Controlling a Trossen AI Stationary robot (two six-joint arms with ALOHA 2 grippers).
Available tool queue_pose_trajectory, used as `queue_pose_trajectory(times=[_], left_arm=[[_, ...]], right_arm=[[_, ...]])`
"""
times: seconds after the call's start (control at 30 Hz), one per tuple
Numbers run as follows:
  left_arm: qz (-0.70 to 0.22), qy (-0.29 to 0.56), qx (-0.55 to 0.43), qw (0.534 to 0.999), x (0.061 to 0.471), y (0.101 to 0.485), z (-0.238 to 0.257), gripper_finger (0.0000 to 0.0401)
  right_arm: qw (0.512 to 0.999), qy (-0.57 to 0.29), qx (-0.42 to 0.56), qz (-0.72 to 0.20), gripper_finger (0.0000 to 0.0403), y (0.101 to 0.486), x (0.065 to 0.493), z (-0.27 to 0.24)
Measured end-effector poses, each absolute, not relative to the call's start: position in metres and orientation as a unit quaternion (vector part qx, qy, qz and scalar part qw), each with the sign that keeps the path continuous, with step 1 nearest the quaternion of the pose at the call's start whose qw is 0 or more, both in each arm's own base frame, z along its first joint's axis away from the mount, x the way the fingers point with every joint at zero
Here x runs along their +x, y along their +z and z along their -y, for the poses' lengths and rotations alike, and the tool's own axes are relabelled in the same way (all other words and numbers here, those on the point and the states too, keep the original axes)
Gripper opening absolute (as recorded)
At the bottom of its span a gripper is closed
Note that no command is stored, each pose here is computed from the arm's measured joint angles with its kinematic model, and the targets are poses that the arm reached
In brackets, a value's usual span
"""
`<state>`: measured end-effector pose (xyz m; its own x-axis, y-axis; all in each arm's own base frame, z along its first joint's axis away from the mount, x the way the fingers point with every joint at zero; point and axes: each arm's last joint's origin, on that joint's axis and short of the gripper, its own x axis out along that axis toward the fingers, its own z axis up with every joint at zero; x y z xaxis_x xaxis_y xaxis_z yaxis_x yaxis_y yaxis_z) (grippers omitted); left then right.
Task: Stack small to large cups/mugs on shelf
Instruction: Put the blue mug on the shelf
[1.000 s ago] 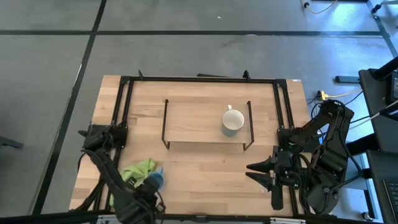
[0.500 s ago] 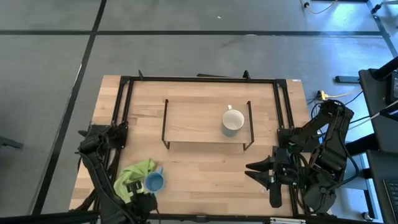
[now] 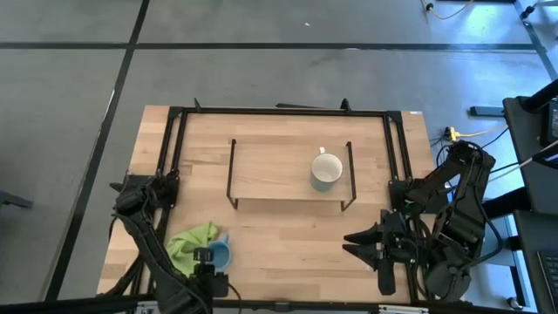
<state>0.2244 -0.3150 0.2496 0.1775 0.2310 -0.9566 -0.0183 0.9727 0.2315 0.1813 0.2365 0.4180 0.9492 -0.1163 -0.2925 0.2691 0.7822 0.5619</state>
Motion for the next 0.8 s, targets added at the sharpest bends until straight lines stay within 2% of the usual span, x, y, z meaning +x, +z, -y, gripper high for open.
queue_pose_trajectory(times=[0.2,0.8], left_arm=[[-0.651,0.046,0.075,0.754,0.217,0.253,0.321,0.0083],[-0.632,0.056,0.097,0.767,0.23,0.244,0.312,0.0083]], right_arm=[[0.936,-0.112,0.312,-0.116,0.012,0.417,0.181,-0.236],[0.938,-0.126,0.302,-0.112,0.012,0.417,0.185,-0.232]])
